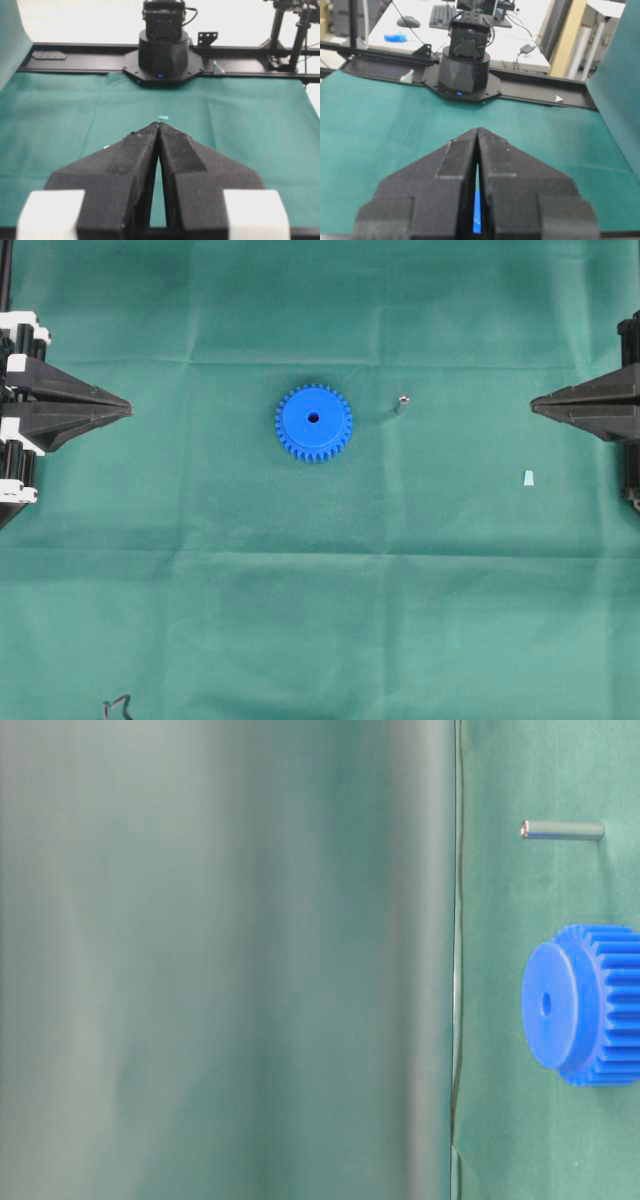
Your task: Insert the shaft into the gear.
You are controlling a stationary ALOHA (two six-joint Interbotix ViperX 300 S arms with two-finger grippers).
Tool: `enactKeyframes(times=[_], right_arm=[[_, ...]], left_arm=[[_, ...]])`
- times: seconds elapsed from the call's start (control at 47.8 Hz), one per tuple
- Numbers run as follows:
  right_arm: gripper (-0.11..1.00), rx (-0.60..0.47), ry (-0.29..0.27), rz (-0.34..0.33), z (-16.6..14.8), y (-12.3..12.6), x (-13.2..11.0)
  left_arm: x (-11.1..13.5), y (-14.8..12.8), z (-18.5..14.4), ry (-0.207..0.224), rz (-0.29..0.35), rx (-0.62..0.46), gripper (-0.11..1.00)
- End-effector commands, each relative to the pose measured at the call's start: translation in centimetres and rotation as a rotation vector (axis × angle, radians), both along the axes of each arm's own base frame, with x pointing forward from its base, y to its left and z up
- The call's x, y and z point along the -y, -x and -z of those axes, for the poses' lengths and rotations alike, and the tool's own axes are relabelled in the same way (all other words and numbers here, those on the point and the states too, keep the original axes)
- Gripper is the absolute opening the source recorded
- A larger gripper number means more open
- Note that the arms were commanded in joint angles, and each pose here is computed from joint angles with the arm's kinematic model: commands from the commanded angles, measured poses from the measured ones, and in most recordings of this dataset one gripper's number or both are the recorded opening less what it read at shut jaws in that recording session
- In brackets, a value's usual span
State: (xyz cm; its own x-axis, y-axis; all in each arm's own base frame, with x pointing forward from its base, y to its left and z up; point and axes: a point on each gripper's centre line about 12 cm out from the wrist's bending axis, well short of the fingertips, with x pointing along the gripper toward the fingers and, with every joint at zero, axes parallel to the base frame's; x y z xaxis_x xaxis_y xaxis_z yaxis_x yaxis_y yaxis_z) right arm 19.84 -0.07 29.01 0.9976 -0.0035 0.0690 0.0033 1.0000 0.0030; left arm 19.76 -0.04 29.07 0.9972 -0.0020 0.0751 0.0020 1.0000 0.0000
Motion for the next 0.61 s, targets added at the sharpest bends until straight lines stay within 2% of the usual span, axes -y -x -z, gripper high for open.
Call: enactKeyframes(times=[0.0, 0.105, 0.272, 0.586], right_arm=[[0.02, 0.037, 0.005, 0.005, -1.3, -0.2, 0.1], [0.02, 0.031, 0.003, 0.013, -1.6, -0.3, 0.3], [0.02, 0.005, -0.015, 0.062, -1.9, -0.8, 1.3], [0.03, -0.153, -0.069, 0.171, 0.5, -4.4, 4.1]], left_arm=[[-0.1, -0.3, -1.5, -0.008, -0.005, 0.023, 0.00], [-0.1, -0.3, -1.4, -0.008, -0.005, 0.006, 0.00], [-0.1, -0.3, -1.4, -0.008, -0.005, -0.002, 0.00], [-0.1, -0.3, -1.4, -0.009, -0.005, 0.000, 0.00]])
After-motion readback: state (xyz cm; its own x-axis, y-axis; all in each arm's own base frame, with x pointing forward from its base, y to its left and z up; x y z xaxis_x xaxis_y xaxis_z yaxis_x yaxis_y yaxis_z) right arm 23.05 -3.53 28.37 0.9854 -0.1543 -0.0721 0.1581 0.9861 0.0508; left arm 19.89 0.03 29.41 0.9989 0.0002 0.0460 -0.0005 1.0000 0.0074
